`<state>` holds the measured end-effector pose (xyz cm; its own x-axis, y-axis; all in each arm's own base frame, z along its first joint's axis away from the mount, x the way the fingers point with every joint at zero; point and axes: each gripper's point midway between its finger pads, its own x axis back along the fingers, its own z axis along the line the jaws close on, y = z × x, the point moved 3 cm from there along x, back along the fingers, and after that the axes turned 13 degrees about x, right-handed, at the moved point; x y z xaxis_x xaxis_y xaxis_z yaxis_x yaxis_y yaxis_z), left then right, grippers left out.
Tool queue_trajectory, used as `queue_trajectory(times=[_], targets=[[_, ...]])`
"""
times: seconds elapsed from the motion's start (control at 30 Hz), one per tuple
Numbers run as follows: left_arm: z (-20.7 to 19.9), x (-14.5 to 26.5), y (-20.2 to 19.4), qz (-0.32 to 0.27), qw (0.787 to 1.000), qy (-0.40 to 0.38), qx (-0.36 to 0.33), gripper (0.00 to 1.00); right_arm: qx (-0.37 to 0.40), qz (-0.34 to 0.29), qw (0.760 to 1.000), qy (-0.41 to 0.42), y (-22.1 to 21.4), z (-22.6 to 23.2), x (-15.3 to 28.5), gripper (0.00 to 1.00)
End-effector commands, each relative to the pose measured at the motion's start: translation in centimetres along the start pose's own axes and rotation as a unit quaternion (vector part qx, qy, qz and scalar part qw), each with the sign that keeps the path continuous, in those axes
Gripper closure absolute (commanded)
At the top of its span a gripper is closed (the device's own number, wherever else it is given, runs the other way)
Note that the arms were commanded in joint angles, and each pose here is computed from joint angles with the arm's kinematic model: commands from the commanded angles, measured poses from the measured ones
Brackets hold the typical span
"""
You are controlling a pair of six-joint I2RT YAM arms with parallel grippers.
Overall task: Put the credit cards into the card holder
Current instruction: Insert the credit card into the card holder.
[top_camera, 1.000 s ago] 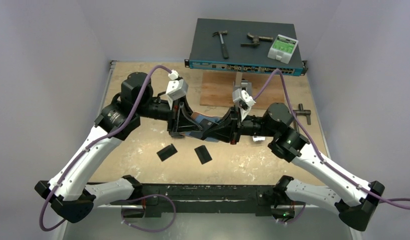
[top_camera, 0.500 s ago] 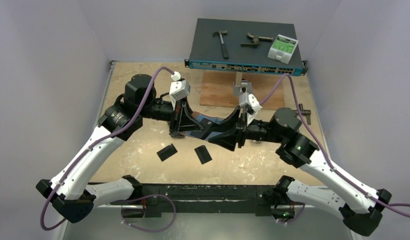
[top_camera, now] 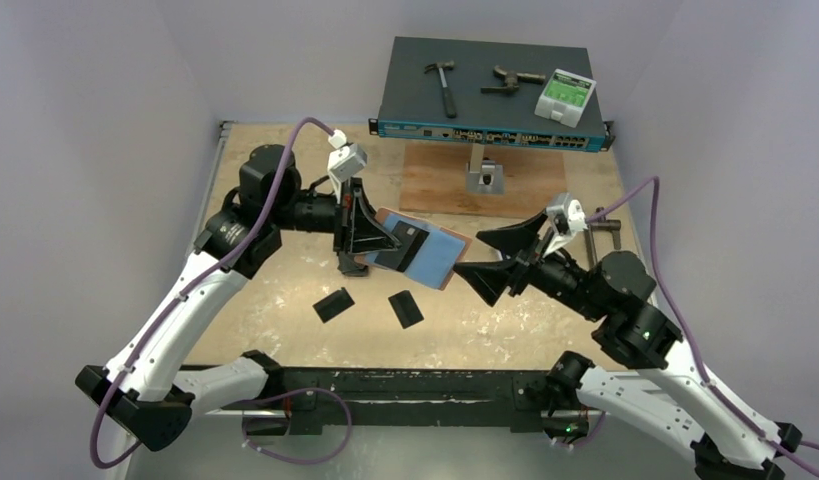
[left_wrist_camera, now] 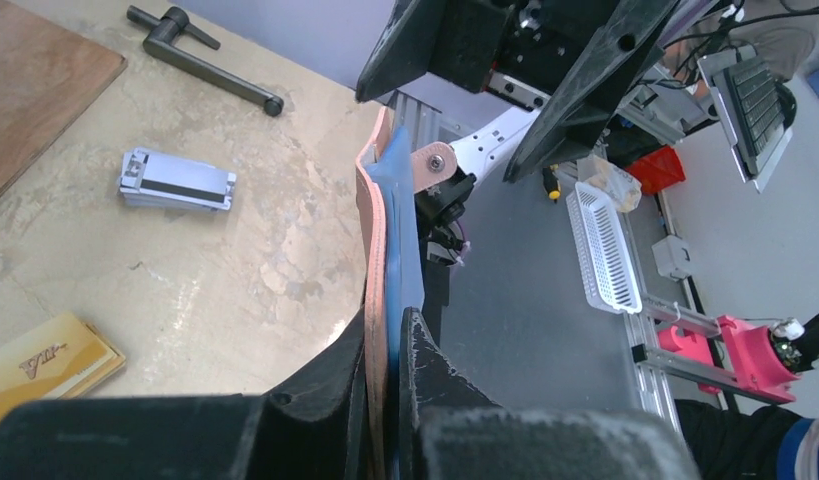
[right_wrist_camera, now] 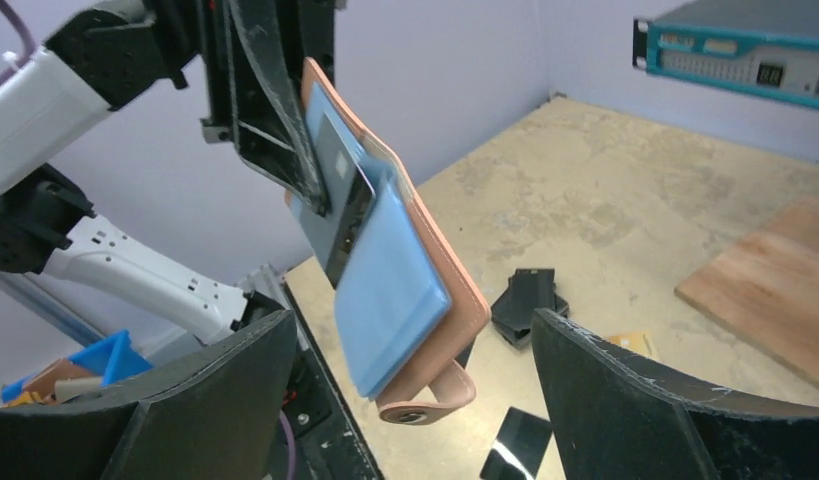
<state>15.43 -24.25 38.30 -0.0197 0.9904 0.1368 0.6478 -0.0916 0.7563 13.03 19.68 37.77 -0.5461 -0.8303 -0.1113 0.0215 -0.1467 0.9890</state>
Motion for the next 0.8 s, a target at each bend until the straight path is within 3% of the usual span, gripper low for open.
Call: queue_trajectory(times=[0.0, 0.2, 0.33, 0.37, 0.43, 0.53, 0.63, 0.7, 0.77], targets=[[-0.8, 0.2, 1.1, -0.019, 1.000, -0.021, 0.003, 1.00, -0.050, 0.025, 0.998, -0.033, -2.6, -1.0, -1.4, 0.11], [-0.2, 0.3, 1.3, -0.025, 0.999, -0.017, 0.022, 1.00, -0.084, 0.005, 0.996, -0.003, -3.8, -0.4, -3.1, 0.13], [0.7, -0.1, 0.7, -0.022, 0.999, -0.012, 0.038, 1.00, -0.103, -0.026, 0.993, 0.043, -3.8, 0.7, -4.3, 0.27], [1.2, -0.2, 0.5, -0.021, 0.999, -0.010, 0.040, 1.00, -0.104, -0.028, 0.993, 0.053, -3.8, 0.9, -4.5, 0.33], [2.8, -0.7, -0.6, -0.014, 0.998, 0.003, 0.053, 1.00, -0.103, -0.030, 0.992, 0.068, -3.7, 1.3, -4.8, 0.56], [5.5, -1.3, -2.5, 0.006, 0.997, 0.024, 0.069, 1.00, -0.106, -0.038, 0.992, 0.057, -3.7, 1.0, -4.6, 1.00], [7.9, -1.6, -4.4, 0.037, 0.995, 0.052, 0.073, 0.89, -0.110, -0.008, 0.994, 0.021, -4.6, 0.0, -4.4, 1.00], [9.6, -1.7, -5.6, 0.059, 0.993, 0.074, 0.068, 0.73, -0.115, 0.046, 0.992, -0.025, -6.4, -1.3, -4.4, 1.00], [11.3, -1.9, -6.8, 0.084, 0.990, 0.092, 0.061, 0.70, -0.124, 0.116, 0.983, -0.069, -9.2, -2.4, -3.9, 1.00]])
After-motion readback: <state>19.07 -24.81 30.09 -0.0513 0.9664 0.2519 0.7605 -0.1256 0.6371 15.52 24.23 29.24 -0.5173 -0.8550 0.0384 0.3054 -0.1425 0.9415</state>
